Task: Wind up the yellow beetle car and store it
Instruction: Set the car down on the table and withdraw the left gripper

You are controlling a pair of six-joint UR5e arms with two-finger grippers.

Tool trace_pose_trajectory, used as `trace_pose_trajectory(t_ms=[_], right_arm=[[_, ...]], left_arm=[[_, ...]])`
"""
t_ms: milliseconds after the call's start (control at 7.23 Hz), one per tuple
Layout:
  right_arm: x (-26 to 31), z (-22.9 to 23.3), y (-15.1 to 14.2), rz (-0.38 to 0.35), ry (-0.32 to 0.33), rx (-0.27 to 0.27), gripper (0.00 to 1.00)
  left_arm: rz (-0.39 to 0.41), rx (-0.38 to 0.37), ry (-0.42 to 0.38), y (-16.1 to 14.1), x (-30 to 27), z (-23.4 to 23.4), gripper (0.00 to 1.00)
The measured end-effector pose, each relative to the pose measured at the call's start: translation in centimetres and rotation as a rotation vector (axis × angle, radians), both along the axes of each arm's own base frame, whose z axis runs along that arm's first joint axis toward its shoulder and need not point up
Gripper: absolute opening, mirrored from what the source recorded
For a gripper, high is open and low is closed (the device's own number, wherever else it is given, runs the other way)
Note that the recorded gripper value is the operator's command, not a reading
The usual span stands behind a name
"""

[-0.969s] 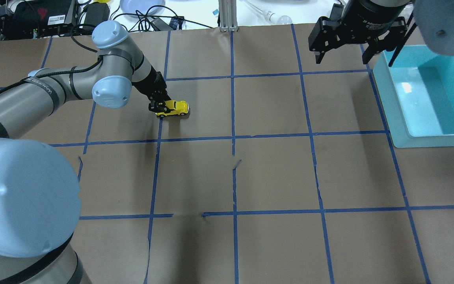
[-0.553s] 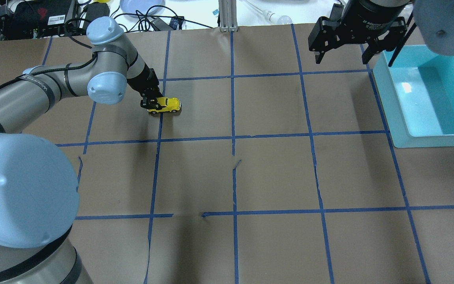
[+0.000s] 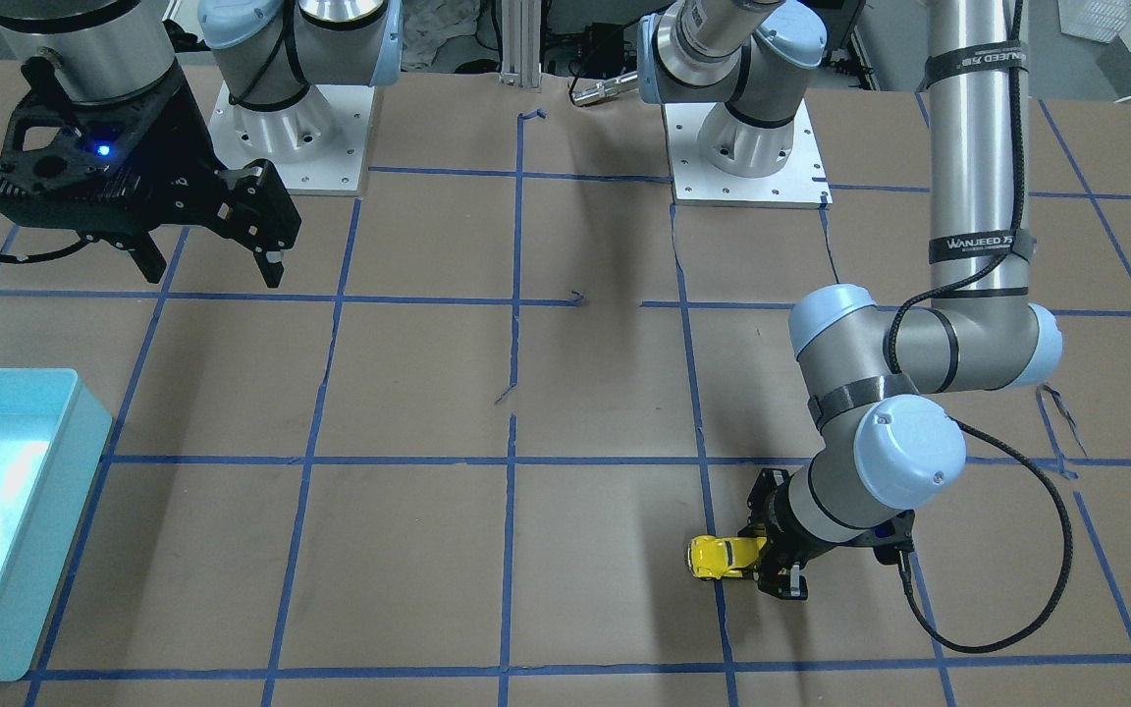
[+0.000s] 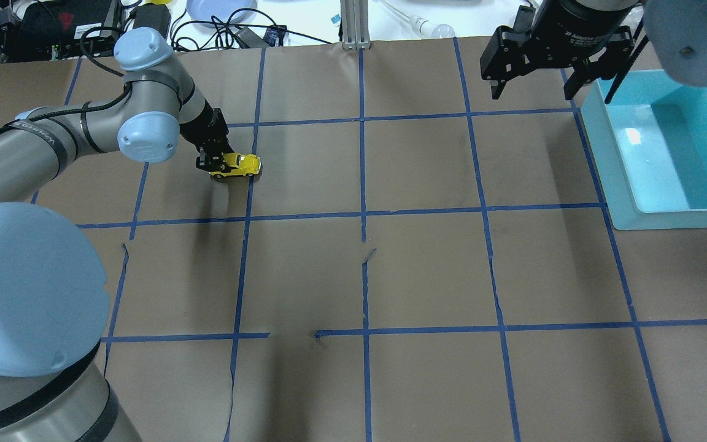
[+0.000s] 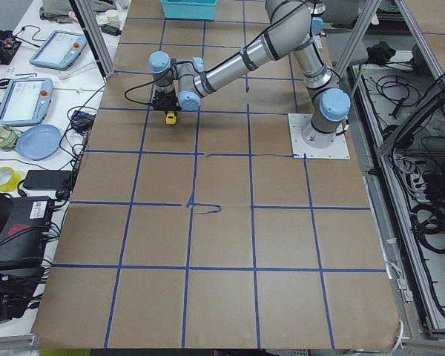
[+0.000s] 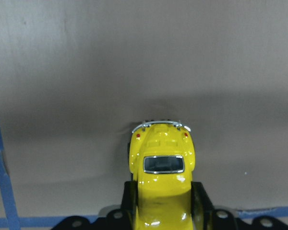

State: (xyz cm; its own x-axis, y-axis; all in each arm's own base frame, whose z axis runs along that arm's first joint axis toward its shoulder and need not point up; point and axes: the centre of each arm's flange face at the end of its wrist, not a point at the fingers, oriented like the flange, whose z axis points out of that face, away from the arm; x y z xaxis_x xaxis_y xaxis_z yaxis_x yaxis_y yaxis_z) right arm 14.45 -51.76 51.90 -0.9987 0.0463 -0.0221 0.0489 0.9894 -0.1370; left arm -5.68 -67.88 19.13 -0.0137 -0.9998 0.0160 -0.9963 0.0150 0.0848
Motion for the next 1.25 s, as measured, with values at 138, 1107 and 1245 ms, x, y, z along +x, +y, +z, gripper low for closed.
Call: trace_pose_trajectory(t_ms=[138, 1107, 1245], right_arm=[[0.0, 0.0, 0.0, 0.000, 0.000, 0.000, 1.00], [0.0, 0.0, 0.0, -0.001, -0.001, 0.000, 1.00], [0.0, 0.0, 0.0, -0.001, 0.000, 0.000, 1.00]], left_arm=[[0.019, -0.003, -0.001, -0.1, 1.4, 0.2, 0.00], [-0.001, -0.008, -0.001, 0.2, 9.0, 0.0, 0.00], [-0.051, -0.012, -0.002, 0.2, 9.7, -0.1, 0.00]])
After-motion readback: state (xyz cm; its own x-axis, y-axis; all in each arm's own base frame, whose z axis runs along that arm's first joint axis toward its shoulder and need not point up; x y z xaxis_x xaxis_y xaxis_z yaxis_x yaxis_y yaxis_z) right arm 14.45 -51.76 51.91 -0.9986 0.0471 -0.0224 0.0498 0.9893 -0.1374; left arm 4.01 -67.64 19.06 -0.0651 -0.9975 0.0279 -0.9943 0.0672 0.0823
